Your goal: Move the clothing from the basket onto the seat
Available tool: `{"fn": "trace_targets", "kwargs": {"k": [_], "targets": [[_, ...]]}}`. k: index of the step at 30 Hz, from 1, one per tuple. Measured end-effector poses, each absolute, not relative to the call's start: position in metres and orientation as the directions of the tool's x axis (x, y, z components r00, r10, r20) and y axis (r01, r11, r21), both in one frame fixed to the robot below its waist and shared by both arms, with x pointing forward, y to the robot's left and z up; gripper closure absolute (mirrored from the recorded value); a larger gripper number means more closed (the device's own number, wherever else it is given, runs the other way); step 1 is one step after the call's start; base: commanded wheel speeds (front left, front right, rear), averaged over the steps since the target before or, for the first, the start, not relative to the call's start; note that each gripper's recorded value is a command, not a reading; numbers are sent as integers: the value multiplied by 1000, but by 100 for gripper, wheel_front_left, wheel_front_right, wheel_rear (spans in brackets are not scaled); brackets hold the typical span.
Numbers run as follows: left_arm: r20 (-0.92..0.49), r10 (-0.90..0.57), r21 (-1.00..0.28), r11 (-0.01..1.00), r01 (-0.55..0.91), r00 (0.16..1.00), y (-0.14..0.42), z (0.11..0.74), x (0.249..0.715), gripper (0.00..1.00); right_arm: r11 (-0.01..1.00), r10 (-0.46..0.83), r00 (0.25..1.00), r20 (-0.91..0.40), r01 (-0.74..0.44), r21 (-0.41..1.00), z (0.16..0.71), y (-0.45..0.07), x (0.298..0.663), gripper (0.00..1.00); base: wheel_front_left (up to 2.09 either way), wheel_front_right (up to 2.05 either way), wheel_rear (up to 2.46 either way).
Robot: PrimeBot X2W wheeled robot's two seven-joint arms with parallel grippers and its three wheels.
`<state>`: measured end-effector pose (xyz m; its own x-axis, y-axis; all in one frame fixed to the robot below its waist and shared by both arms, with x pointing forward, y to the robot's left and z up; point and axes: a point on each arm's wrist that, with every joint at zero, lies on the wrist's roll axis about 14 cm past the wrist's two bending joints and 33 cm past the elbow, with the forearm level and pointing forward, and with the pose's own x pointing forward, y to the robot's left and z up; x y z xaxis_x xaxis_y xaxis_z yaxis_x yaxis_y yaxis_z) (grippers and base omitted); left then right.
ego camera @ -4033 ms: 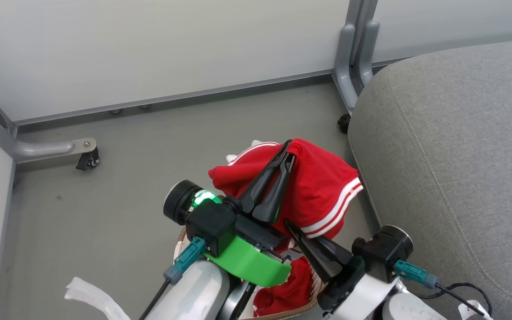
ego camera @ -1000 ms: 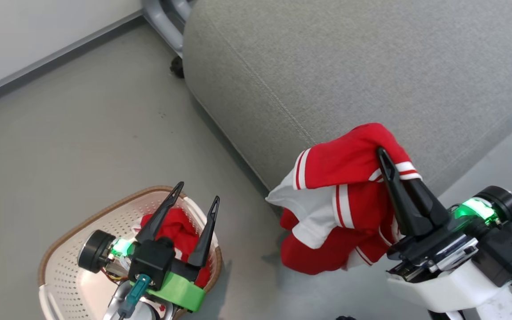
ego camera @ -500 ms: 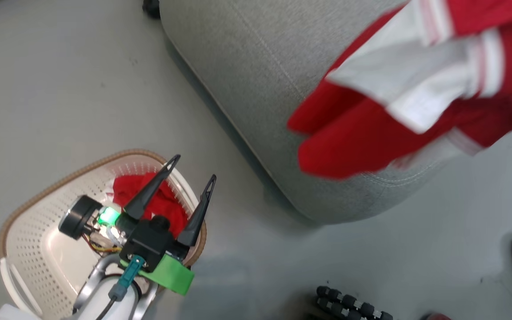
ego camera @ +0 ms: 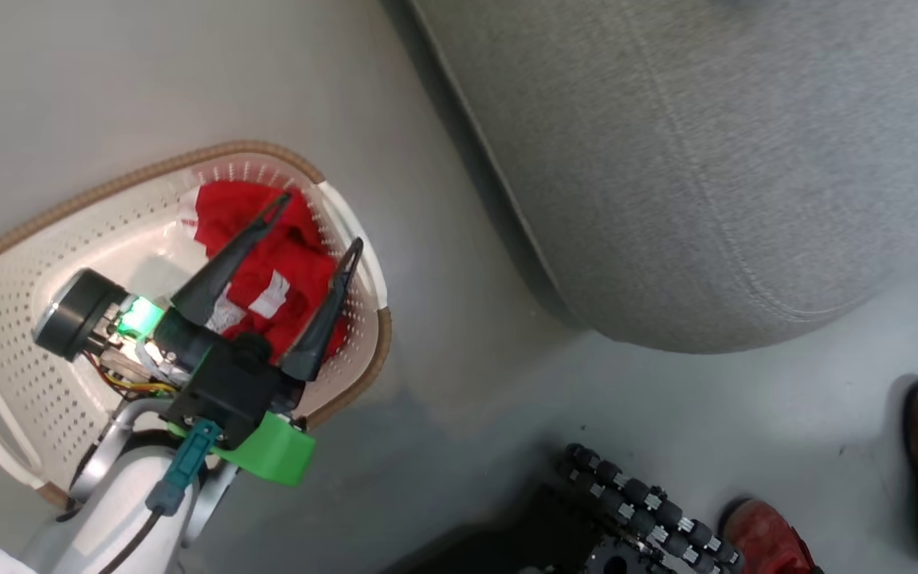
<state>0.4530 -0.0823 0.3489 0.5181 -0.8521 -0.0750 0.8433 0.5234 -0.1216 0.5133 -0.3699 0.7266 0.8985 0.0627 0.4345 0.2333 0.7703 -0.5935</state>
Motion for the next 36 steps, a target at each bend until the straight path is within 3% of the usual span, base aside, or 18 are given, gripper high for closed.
{"fn": "trace_targets", "kwargs": {"k": [6,12,14,15,24,30,36], "targets": [[-130,-831,-155,555,817,540,-69,317,456,0,881,-139,964,228,225,-415,597,-411,541,100,0,0,0],[-164,-814,-185,580,793,557,-60,301,451,0,920,-302,953,-7,290,-265,478,-430,521,100,0,0,0],[-166,-807,-185,590,786,567,-57,301,450,0,916,-330,943,-50,307,-257,461,-432,509,22,0,0,0],[-162,-804,-184,594,783,572,-57,303,451,0,912,-343,938,-56,319,-258,457,-433,503,0,0,0,0],[-107,-759,-212,648,732,642,-59,333,451,0,892,-390,921,-18,373,-255,467,-414,446,0,0,0,0],[-98,-699,-258,705,661,708,-57,360,447,0,931,-337,940,-59,324,-166,455,-364,412,0,0,0,0],[-86,-597,-287,782,553,798,-32,394,440,0,977,-210,975,-67,207,-40,452,-301,406,0,0,0,0]]}}
